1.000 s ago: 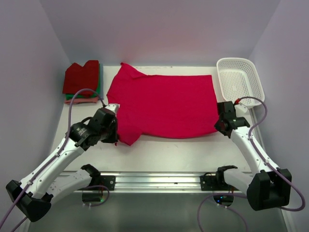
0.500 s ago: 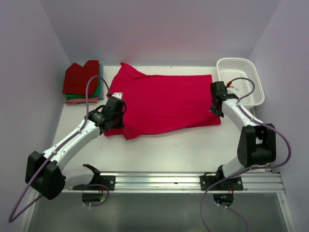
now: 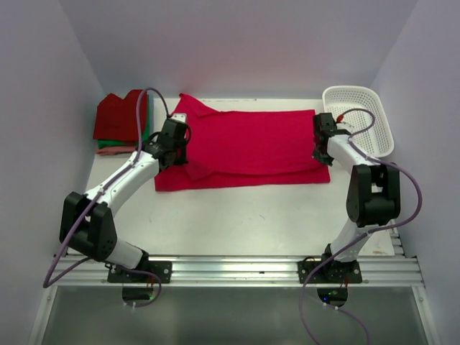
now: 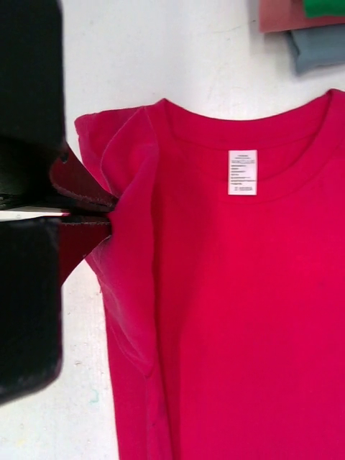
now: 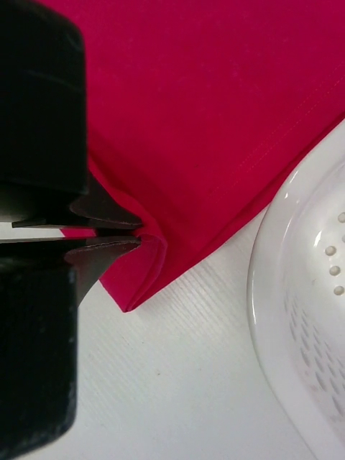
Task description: Fold and stack the t-shirts
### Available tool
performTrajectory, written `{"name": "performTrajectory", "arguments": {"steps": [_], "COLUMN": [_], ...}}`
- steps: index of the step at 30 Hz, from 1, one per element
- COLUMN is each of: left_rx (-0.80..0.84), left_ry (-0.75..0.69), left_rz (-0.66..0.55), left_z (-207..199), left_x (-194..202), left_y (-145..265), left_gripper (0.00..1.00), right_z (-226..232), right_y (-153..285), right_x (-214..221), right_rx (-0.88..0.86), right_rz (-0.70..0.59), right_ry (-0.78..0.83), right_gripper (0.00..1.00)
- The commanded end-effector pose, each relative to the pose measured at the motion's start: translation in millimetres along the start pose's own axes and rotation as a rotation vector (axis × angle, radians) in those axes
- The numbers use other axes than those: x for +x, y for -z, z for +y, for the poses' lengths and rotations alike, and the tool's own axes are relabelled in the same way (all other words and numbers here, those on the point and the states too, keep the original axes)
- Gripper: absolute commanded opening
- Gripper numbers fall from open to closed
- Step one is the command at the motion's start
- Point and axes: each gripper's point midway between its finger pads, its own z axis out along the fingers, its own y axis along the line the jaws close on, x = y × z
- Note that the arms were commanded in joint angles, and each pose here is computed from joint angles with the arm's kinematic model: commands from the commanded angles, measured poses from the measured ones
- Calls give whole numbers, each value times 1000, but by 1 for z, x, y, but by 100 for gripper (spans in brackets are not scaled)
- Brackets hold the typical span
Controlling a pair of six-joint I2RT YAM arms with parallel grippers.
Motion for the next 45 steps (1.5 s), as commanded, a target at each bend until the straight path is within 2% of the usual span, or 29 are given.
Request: {"name": "performTrajectory", "arguments": {"steps": [1,8,25,31,33,34,35,36,37,39,42,45], "left_rx": [9,12,-1,-16,-33,-52,-67,-74,-56,-26,68,185], "left_ry": [-19,-44,-38,-26,-13,0,11,25,41,62,97,111], "left_rz": [-84,-62,-65,-35,-51,-57,-66,-82,-133,-189,-288,-319], "left_z": [-2,-6,4,11,15,19,21,23,22,20,10,-4], "left_x": [-39,-48,-73,-70,-74,-75,-77,-79,-87,-94,-102,-93], "left_y": [-4,-27,-50,-65,-69,-70,-69,-67,-58,-46,-18,4], "left_gripper": [0,0,0,0,0,12,75,100,100,100,100,100], "right_z": [10,17,22,28,31,32,34,38,35,37,31,24], "right_y": [1,-3,-16,-23,-24,-25,-19,-16,-16,3,25,43], "right_x": [-26,-32,-34,-38,-42,-40,-43,-50,-42,-57,-59,-51], "right_rx": [-14,-23,-20,-31,-39,-52,-76,-108,-123,-188,-253,-310], "right_rz": [-61,-62,-49,-53,-64,-62,-75,-106,-100,-172,-223,-234], "right_ry": [-25,-25,-36,-49,-62,-59,-62,-77,-71,-108,-122,-128], "right_gripper": [0,0,0,0,31,45,56,74,80,87,88,87]}}
